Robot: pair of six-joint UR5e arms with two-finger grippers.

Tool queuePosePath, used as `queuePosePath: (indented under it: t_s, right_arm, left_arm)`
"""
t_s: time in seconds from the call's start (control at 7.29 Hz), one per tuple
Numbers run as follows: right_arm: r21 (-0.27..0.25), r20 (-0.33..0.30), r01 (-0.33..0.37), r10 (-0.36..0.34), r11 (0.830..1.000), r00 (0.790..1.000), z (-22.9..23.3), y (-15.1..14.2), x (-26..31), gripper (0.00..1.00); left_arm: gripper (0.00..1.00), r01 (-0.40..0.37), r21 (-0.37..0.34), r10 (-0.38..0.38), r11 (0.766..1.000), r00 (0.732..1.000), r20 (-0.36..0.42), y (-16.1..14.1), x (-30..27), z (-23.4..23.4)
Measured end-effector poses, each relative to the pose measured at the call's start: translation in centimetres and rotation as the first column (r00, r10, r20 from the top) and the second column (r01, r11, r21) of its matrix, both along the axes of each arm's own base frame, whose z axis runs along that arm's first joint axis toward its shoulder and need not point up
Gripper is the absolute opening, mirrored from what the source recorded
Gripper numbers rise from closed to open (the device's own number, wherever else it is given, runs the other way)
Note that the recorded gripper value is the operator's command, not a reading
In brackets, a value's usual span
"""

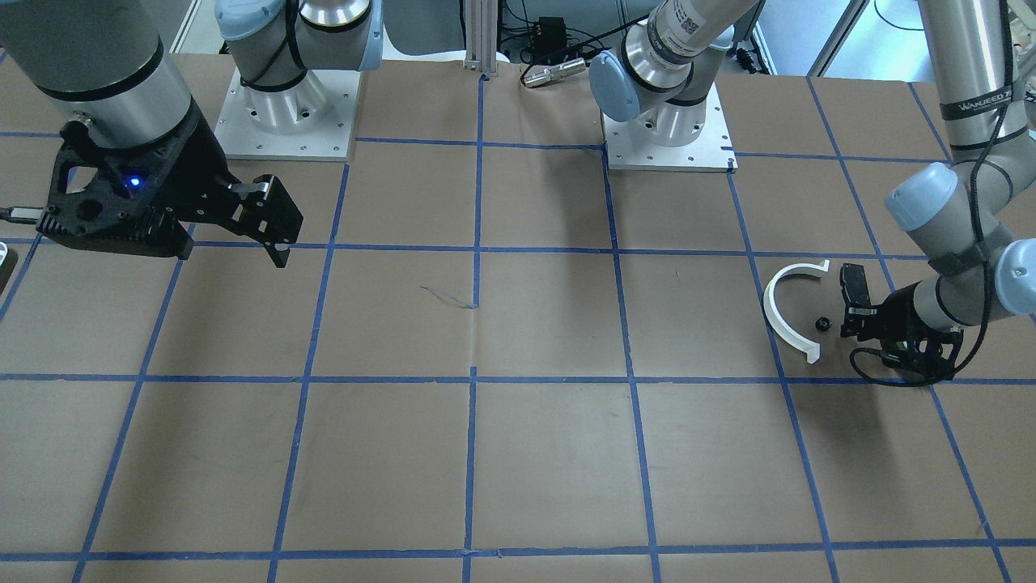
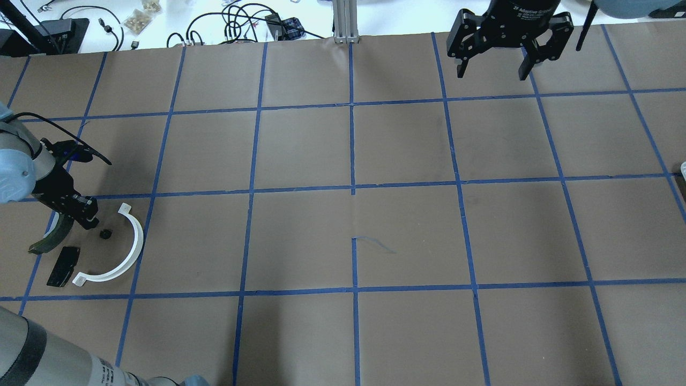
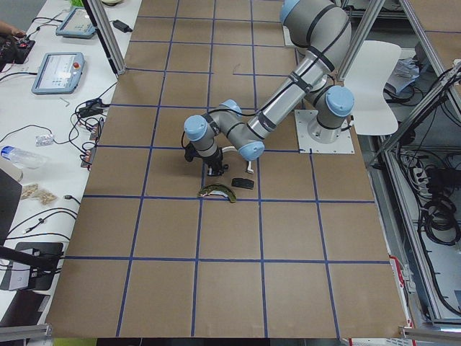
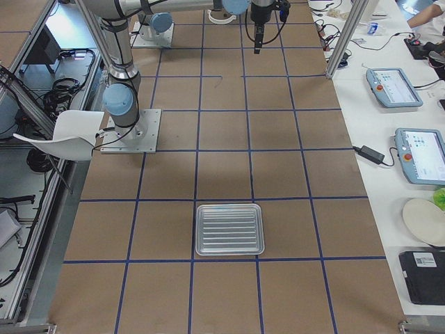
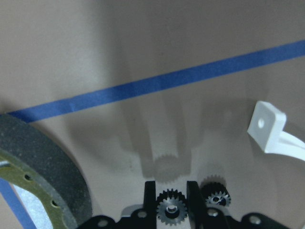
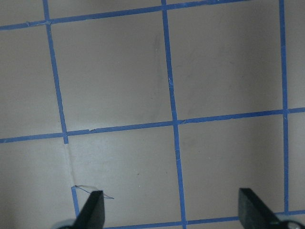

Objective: Place bearing gear from tray to pile

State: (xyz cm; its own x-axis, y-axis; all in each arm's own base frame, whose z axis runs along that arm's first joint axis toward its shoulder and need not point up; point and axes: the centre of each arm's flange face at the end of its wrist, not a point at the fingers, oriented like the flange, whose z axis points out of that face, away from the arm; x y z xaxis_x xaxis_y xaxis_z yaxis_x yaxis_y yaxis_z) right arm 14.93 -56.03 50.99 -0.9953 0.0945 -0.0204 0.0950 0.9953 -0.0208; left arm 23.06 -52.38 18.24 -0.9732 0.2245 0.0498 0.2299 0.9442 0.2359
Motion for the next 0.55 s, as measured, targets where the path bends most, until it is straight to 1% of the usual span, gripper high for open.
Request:
queuePosePath:
  t_s: [0.27, 0.41, 0.55]
  right_arm:
    - [0.001, 0.001, 0.0, 0.0, 1.0, 1.0, -0.06, -0.01, 0.01, 1.0]
    - [0.001, 0.001, 0.0, 0.0, 1.0, 1.0, -0.07, -0.01, 0.01, 1.0]
    - [0.001, 0.002, 0.0, 0.0, 1.0, 1.0, -0.03, 0.0, 0.01, 1.0]
  left_arm:
    - [0.25, 0.003, 0.0, -0.003, 1.0, 1.0, 0.003, 0.05, -0.07, 0.16]
    - [0.36, 0.003, 0.002, -0.003, 1.0, 1.0, 0.002, 0.12, -0.14, 0.2]
    - [0.58, 0.002, 0.004, -0.002, 1.0, 1.0, 0.0, 0.33, -0.3, 0.14]
